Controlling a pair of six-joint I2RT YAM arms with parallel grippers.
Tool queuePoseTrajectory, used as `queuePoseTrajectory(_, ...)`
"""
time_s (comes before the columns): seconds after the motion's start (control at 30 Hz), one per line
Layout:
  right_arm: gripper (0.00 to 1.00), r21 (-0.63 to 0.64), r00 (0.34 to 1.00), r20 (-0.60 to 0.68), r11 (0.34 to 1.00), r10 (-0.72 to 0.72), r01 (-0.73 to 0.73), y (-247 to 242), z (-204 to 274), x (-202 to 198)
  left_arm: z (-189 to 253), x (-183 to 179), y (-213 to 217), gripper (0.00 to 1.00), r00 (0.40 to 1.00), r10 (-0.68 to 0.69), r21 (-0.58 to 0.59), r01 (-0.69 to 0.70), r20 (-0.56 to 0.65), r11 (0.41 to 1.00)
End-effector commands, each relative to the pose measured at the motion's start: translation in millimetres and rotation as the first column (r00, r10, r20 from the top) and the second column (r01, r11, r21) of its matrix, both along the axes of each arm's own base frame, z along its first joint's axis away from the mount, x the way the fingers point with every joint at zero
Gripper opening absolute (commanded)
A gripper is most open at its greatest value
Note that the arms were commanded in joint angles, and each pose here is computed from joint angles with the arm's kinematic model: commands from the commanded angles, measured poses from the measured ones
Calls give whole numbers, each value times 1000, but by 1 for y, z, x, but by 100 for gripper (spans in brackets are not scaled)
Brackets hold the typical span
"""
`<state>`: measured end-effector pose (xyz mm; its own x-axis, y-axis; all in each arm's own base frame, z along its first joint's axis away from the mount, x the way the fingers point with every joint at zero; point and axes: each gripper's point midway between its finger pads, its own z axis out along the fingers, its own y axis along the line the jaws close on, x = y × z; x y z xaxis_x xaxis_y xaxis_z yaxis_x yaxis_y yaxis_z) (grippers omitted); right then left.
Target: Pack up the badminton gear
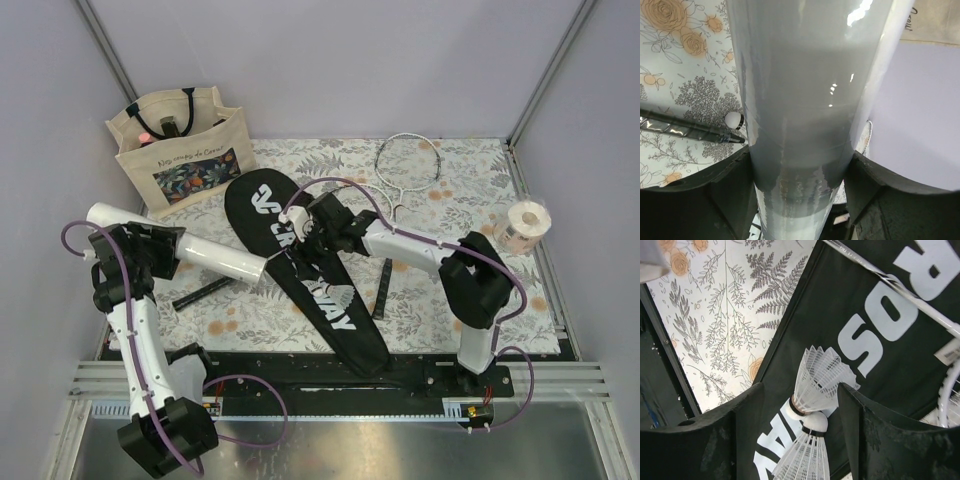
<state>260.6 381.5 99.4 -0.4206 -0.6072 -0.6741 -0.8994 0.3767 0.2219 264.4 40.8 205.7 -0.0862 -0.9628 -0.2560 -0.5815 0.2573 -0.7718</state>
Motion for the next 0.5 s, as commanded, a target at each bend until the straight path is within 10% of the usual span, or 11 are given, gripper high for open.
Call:
queuePoseTrajectory(0.0, 69, 15, 996, 1, 995, 94, -94, 11, 2, 7, 8, -4, -1, 54, 1000, -16, 33, 15, 26, 999)
queuePoseTrajectory(0.27, 64, -6, 970, -113, 976, 214, -216, 8, -15, -8, 6, -5, -2, 54, 1000, -18, 31, 17, 25, 999)
queuePoseTrajectory(0.47, 41, -12, 970, -123, 977, 210, -213, 0, -7, -5, 7, -4, 1, 54, 1000, -3, 34, 2, 31, 999)
